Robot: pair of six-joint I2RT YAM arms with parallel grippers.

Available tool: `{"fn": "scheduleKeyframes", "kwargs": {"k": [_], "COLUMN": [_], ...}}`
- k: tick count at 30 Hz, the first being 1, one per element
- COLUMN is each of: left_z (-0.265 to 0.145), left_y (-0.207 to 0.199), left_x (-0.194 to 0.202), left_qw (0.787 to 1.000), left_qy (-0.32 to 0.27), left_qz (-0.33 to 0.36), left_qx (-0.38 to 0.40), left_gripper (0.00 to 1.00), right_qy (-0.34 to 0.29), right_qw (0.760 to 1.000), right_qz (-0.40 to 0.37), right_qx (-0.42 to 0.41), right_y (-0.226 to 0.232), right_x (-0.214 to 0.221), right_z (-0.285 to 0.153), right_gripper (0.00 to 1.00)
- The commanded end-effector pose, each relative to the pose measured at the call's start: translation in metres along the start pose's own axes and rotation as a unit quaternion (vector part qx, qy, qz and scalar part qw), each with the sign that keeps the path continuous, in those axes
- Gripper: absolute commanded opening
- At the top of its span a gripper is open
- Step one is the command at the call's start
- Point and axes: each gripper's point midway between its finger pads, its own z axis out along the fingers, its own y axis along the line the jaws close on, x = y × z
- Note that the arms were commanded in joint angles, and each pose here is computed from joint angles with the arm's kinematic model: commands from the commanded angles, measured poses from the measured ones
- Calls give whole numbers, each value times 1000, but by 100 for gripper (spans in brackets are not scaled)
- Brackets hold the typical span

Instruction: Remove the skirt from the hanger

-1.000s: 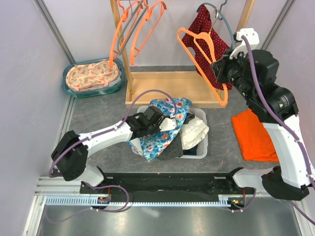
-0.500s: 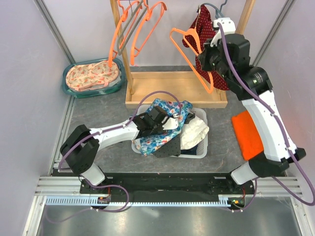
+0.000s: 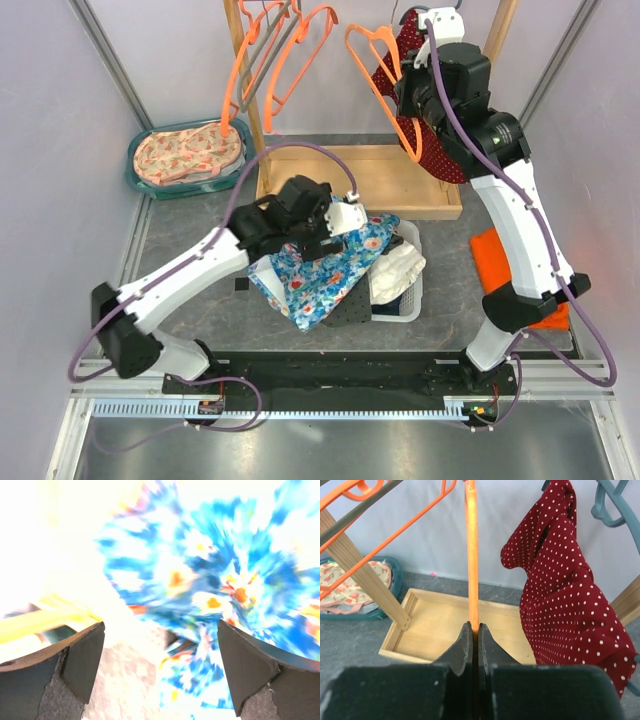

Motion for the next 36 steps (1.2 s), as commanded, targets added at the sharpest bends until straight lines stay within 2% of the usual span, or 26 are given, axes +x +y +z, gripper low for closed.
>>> {"fn": "scheduleKeyframes", "kwargs": {"k": [1, 4, 10, 19, 28, 36], "left_z": [-63, -81, -113, -132, -141, -152], "left_y": [16, 20, 25, 31, 36, 42], "left_x": [-41, -53, -62, -78, -82, -89], "left_qw": [996, 992, 988, 983, 981, 978], "left_qy": [-88, -121, -151, -181, -192, -207], "left_qz": [-30, -19, -1, 7, -4, -14], "left_qx": [-8, -11, -14, -11, -20, -26], "left_gripper": [100, 100, 100, 100, 100, 100], "right_qy": [-52, -58, -76, -108, -78, -51], "right_qw": [999, 998, 997, 994, 996, 996], "right_qz": [0, -1, -10, -10, -35, -67], "right_qx": [8, -1, -10, -24, -30, -19], "right_y": [2, 10, 22, 34, 73, 95], "right_x": [-26, -24, -27, -37, 5, 35], "right_z": [17, 34, 60, 73, 109, 115], "right_gripper": [0, 0, 0, 0, 0, 0]}}
